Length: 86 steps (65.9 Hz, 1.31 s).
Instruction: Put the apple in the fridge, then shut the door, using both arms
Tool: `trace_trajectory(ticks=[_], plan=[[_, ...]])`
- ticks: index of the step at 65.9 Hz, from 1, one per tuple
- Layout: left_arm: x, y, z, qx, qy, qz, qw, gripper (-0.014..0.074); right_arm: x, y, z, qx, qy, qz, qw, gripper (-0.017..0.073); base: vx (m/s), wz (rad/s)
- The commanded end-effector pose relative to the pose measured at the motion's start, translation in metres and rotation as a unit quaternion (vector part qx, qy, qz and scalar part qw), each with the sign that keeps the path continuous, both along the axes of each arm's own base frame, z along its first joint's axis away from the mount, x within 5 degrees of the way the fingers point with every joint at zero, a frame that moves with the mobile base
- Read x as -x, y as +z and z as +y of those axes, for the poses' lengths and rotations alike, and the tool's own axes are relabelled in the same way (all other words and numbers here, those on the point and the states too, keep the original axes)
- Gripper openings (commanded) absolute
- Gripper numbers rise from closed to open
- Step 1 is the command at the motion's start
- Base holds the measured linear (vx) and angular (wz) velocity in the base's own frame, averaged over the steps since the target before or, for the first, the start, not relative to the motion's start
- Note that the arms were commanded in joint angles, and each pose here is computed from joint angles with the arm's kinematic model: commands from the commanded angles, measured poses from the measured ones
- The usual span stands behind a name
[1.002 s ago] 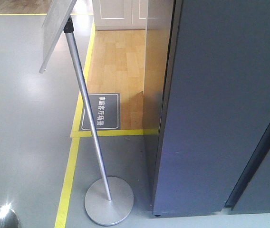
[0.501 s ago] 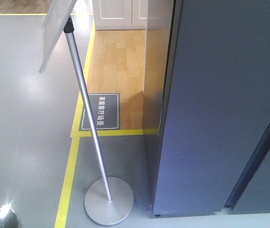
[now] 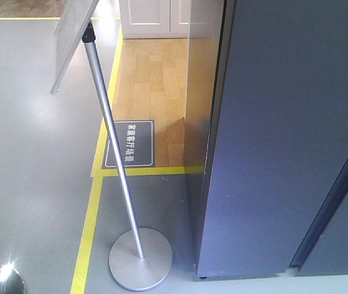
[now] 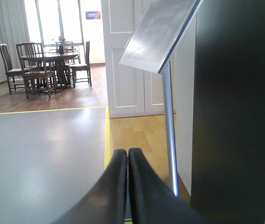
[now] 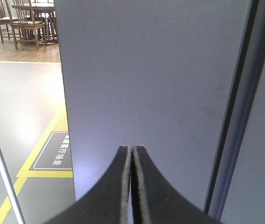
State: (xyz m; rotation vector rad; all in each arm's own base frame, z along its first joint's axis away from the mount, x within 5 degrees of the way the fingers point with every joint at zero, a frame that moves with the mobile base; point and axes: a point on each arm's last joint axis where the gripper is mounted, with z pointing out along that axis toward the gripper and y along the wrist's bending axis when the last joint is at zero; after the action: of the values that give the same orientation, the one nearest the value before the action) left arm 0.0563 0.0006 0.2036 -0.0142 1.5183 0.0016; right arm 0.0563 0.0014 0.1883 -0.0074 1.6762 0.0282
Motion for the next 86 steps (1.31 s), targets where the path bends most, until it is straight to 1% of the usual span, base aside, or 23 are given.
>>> trace_trajectory(ticks=[1, 86], plan=[[-0.0005, -0.0019, -0.0001, 0.005, -0.001, -0.026, 1.0, -0.0006, 0.0013, 0.007, -0.0003, 0.004, -0.002, -0.049, 0.999, -0.0003, 0.0, 0.0], [-0.0005, -0.0019, -0.0001, 0.005, -0.001, -0.026, 1.0, -0.0006, 0.0013, 0.007, -0.0003, 0.004, -0.002, -0.049, 0.999, -0.0003, 0.0, 0.0]])
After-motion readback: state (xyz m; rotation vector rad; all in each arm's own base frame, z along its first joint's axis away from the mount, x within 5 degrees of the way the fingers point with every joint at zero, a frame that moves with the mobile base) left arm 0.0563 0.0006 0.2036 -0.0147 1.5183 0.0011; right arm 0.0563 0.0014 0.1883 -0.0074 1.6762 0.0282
